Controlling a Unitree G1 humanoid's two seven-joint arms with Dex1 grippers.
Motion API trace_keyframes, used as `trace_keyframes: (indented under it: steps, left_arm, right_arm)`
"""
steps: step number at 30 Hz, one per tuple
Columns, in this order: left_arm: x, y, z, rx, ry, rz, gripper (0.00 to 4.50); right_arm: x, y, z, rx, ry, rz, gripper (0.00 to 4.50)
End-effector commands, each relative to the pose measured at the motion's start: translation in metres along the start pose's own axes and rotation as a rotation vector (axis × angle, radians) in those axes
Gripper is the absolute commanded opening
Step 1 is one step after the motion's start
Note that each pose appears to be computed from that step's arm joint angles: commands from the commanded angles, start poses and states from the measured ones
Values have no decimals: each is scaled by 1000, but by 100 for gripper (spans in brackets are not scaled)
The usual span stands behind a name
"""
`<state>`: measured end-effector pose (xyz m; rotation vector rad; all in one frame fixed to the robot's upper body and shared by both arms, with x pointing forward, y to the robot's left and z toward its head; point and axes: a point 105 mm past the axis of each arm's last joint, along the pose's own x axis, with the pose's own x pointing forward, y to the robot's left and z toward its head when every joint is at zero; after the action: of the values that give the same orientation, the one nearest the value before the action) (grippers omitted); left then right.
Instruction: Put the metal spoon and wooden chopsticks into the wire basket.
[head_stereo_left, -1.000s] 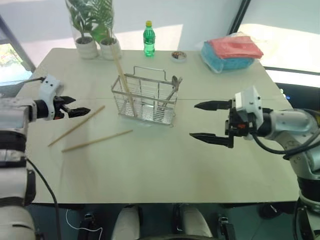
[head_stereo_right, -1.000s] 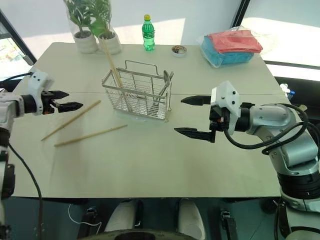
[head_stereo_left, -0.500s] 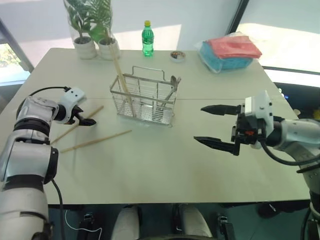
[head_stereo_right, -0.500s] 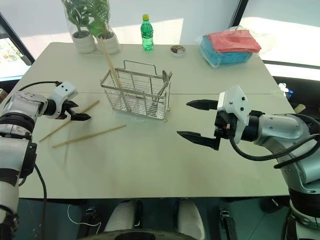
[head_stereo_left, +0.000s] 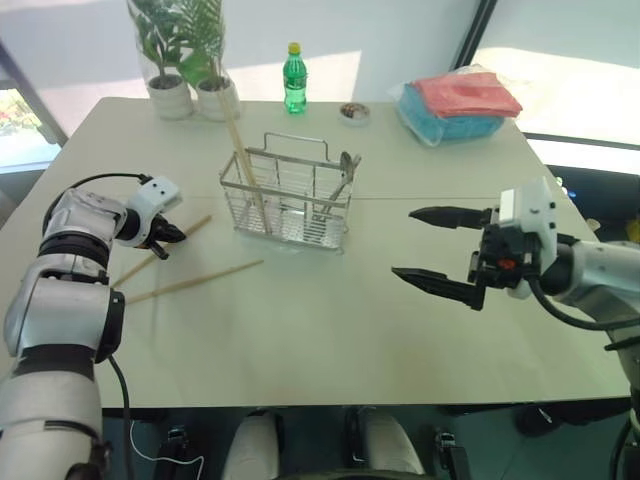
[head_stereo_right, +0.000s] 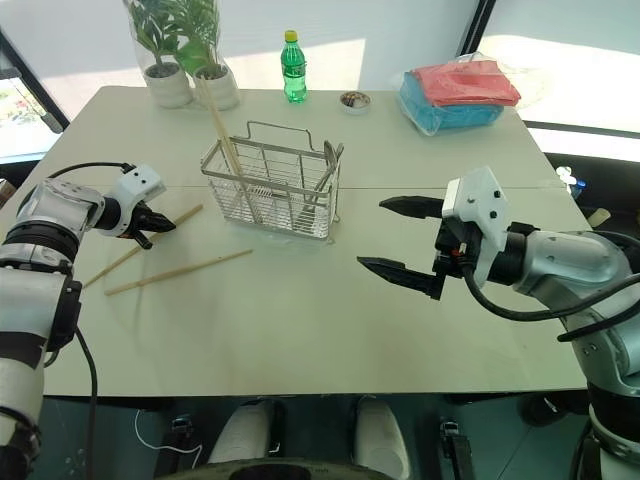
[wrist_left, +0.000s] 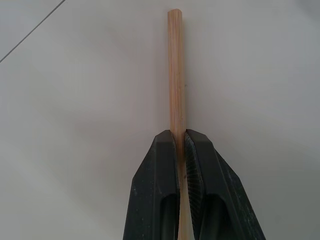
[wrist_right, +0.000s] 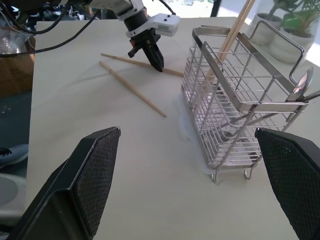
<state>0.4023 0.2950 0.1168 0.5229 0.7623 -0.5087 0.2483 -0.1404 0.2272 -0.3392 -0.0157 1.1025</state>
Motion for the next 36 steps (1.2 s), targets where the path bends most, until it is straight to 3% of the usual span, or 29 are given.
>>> trace_keyframes:
  steps: [1, 4, 11, 17, 21, 28, 32, 36]
  left_arm:
    - [-5, 14, -11, -50, 24, 107, 3]
    - [-10, 22, -10, -83, -20, 154, 3]
    - [-66, 69, 42, -216, -489, 415, 3]
    - [-147, 67, 130, -315, -1113, 299, 3]
    - [-183, 41, 176, -289, -1326, 200, 3]
    - [-200, -9, 235, -212, -1484, 61, 3]
    - [-189, -22, 243, -210, -1489, 18, 3]
    - [-157, -34, 239, -207, -1419, -17, 3]
  right_arm:
    - [-4, 1, 8, -35, -16, 0, 450]
    - [-4, 0, 8, -33, -14, 0, 450]
    - [-2, -4, 12, -40, -31, -3, 450]
    - [-1, -4, 17, -13, -78, 17, 450]
    - [1, -7, 20, 3, -102, 19, 450]
    - [4, -1, 14, 35, -100, 53, 450]
    - [4, 2, 12, 57, -103, 63, 450]
    - [6, 3, 11, 56, -108, 49, 450]
